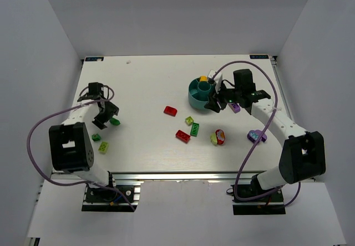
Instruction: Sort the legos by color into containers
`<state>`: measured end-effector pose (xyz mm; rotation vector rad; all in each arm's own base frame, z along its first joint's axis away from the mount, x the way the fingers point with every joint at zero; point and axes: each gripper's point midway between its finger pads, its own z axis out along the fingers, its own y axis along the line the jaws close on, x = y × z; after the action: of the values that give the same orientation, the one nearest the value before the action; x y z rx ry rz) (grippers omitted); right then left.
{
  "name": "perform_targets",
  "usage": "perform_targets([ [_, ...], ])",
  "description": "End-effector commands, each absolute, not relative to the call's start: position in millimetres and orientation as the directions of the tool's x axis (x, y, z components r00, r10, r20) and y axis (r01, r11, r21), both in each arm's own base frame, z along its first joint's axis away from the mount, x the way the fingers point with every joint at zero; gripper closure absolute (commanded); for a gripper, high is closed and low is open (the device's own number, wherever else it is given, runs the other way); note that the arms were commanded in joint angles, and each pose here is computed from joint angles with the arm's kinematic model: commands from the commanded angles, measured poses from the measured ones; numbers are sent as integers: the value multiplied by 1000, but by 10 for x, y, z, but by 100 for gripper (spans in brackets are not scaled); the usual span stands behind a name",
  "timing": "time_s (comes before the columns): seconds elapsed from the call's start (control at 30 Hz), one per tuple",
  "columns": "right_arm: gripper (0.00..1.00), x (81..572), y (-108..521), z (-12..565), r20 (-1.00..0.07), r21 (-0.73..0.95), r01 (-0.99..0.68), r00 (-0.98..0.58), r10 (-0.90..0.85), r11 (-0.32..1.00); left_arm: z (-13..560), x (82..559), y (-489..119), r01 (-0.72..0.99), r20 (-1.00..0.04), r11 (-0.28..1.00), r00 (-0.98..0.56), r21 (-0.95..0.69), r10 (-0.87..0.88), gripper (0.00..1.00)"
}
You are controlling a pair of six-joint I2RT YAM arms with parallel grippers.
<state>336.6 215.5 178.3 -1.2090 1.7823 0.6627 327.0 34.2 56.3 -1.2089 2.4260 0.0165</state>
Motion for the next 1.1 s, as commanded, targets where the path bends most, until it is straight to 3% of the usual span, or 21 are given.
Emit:
perform_targets([
  [0.0,46,3353,2195,1883,-895,-53,-924,-125,-429,379,671,3518,374,-763,-407,606,-491,-226,-770,20],
  [0.2,46,3346,2164,1851,-896,-40,-920,-140,-422,390,563,3610,375,-769,-390,601,-496,-217,-776,33],
  [0.6,46,3425,2063,1912,-903,-44,-909,-142,-406,414,487,3592,310,-740,-391,624,-512,-251,-765,71],
  [0.73,46,3430,2055,1963,-908,-35,-908,-146,-393,417,699,3715,166,-659,-407,668,-536,-346,-740,85],
  [0.87,48,3460,2029,2162,-929,-39,-898,-129,-348,437,1141,3920,-193,-477,-462,725,-562,-497,-686,93],
  [0.93,52,3534,1984,2279,-944,-30,-877,-134,-303,480,1389,4030,-509,-337,-503,754,-584,-564,-637,97],
  [0.97,65,3558,1957,2353,-949,-34,-865,-129,-286,501,1515,4056,-719,-265,-527,771,-599,-580,-602,98],
  [1.03,79,3625,1894,2467,-960,-31,-845,-123,-250,534,1736,4110,-1139,-113,-580,788,-615,-606,-534,99],
  [1.07,93,3632,1888,2517,-964,-35,-842,-114,-241,538,1849,4151,-1271,-58,-603,787,-609,-615,-516,99],
])
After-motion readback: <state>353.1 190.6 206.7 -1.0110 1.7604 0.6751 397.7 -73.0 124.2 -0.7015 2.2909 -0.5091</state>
